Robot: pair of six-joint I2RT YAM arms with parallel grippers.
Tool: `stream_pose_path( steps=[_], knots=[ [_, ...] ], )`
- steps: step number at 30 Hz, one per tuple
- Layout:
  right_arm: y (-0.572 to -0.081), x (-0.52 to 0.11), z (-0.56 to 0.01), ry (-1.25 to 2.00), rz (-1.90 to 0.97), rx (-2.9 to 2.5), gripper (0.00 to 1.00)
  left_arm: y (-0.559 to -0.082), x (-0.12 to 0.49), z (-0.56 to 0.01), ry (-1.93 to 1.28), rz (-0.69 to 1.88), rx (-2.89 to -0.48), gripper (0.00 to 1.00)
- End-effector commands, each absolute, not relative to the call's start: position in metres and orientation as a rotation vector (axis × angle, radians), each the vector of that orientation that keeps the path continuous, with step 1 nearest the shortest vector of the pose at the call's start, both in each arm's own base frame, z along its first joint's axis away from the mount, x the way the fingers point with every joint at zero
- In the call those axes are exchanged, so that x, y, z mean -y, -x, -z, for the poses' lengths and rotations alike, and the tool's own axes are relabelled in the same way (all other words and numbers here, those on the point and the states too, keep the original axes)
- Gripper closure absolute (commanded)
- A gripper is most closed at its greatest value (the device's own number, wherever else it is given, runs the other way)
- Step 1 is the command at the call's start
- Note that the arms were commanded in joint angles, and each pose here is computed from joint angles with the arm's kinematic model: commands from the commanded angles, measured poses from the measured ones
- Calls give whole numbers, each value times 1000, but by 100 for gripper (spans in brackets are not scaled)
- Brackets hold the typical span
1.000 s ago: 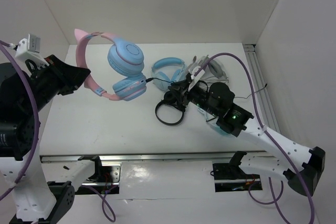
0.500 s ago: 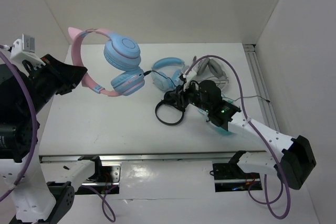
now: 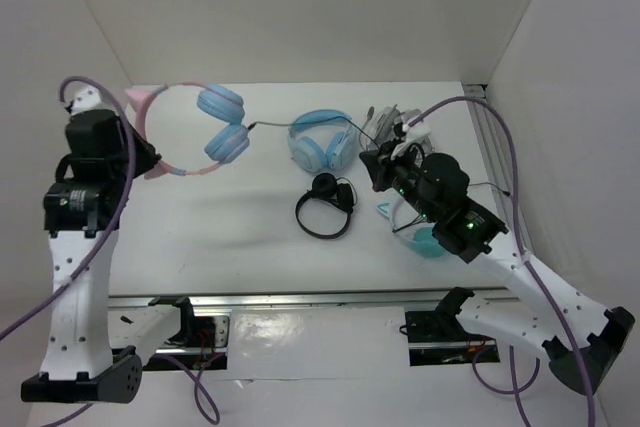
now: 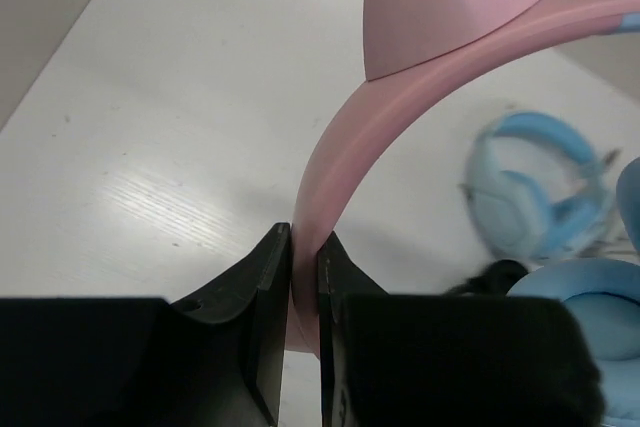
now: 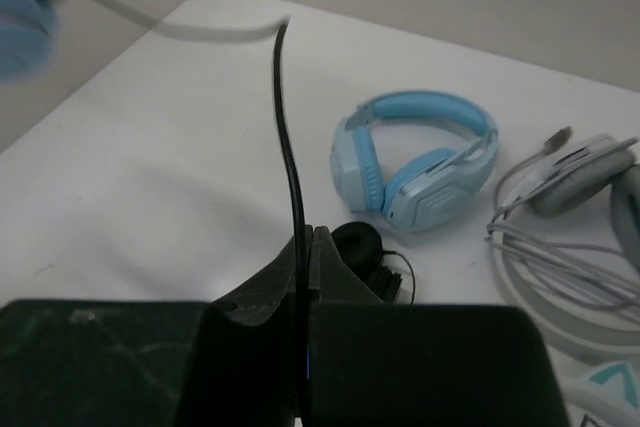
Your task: Wrap the headphones
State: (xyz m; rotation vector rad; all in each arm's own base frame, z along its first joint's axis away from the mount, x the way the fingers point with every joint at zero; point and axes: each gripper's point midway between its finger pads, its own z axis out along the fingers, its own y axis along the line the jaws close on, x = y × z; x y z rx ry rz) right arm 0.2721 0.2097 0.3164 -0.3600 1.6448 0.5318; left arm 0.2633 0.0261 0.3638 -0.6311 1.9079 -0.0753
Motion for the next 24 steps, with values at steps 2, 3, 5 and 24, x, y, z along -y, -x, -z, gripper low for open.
stream_pose_path(
  steps=[2,3,5,24],
  knots=[
    [-266,-186,-393,288,-494,-1571,100,-298,-33,-347,532,-20,-1822,100],
    [-265,-188,-394,302,-496,-1585,100,-304,-28,-343,507,-10,-1814,100],
    [-256,-195,-416,374,-531,-1538,100,-308,-15,-325,431,-6,-1853,100],
    [-222,-262,-427,766,-747,-1486,100,-276,211,-238,-601,286,-2183,100]
  ],
)
